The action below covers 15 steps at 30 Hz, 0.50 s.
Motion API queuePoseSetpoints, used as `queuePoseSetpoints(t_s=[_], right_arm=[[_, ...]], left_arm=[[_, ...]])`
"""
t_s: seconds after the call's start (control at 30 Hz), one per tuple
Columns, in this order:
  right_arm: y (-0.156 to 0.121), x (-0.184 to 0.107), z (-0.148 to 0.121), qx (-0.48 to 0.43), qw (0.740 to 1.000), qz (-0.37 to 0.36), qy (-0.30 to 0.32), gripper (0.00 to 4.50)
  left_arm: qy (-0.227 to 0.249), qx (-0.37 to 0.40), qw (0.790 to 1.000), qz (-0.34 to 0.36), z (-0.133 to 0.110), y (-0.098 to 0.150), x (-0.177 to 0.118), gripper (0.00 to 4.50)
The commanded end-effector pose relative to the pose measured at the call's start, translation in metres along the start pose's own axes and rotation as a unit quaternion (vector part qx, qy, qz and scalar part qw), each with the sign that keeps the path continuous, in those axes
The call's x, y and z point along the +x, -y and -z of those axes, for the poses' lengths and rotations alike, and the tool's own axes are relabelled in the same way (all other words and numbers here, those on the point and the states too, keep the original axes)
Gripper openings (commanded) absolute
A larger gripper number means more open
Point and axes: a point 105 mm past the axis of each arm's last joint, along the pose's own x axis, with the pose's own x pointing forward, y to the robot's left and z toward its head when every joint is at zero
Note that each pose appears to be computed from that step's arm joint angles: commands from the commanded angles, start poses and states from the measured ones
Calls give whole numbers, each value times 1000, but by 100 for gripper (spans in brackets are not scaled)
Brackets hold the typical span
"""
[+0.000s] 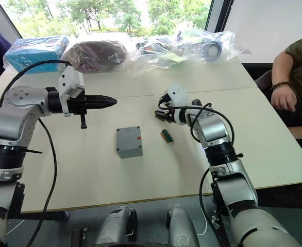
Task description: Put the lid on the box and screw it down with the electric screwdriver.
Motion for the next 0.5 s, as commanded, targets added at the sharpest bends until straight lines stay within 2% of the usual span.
queuePoseSetpoints(t_s=[0.03,0.5], right_arm=[[-2,2,-21,-2,999,-6,36,249],[8,16,-17,17,999,13,33,249]], left_arm=[[10,18,1000,-2,-11,0,-2,0],[-1,6,1000,12,-7,12,-3,0]])
